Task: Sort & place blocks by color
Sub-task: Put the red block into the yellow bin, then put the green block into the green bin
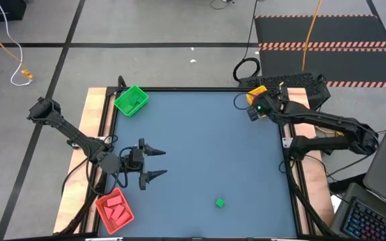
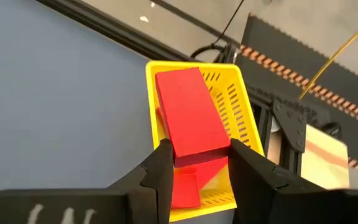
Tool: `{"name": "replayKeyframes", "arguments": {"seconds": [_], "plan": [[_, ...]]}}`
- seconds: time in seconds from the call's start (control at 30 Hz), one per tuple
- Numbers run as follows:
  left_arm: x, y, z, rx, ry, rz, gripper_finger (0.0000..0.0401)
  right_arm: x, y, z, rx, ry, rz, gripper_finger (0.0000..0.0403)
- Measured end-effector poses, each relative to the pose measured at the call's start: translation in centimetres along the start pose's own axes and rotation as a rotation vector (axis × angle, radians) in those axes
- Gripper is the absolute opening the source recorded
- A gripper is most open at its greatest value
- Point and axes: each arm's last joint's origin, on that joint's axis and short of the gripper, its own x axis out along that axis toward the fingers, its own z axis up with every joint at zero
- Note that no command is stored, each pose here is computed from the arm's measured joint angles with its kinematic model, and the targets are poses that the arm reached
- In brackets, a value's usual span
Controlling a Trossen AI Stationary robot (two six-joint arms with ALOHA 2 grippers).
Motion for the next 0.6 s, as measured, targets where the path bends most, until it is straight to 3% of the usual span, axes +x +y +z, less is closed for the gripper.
{"name": "replayKeyframes", "arguments": {"seconds": [0.1, 0.43, 0.53, 0.6], "plan": [[0.0, 0.0, 0.0, 0.000, 0.000, 0.000, 0.0347, 0.8, -0.6, -0.1, 0.024, 0.030, 0.003, 0.0122], [0.0, 0.0, 0.0, -0.002, 0.001, 0.000, 0.0347, 1.4, -1.1, -0.1, 0.044, 0.034, -0.016, 0.0276], [0.0, 0.0, 0.0, 0.000, 0.003, 0.000, 0.0347, 1.3, -0.6, -0.1, 0.041, 0.063, 0.094, 0.0297], [0.0, 0.0, -0.1, 0.002, 0.005, 0.000, 0.0347, 1.1, 0.0, 0.0, 0.028, 0.066, 0.228, 0.0303]]}}
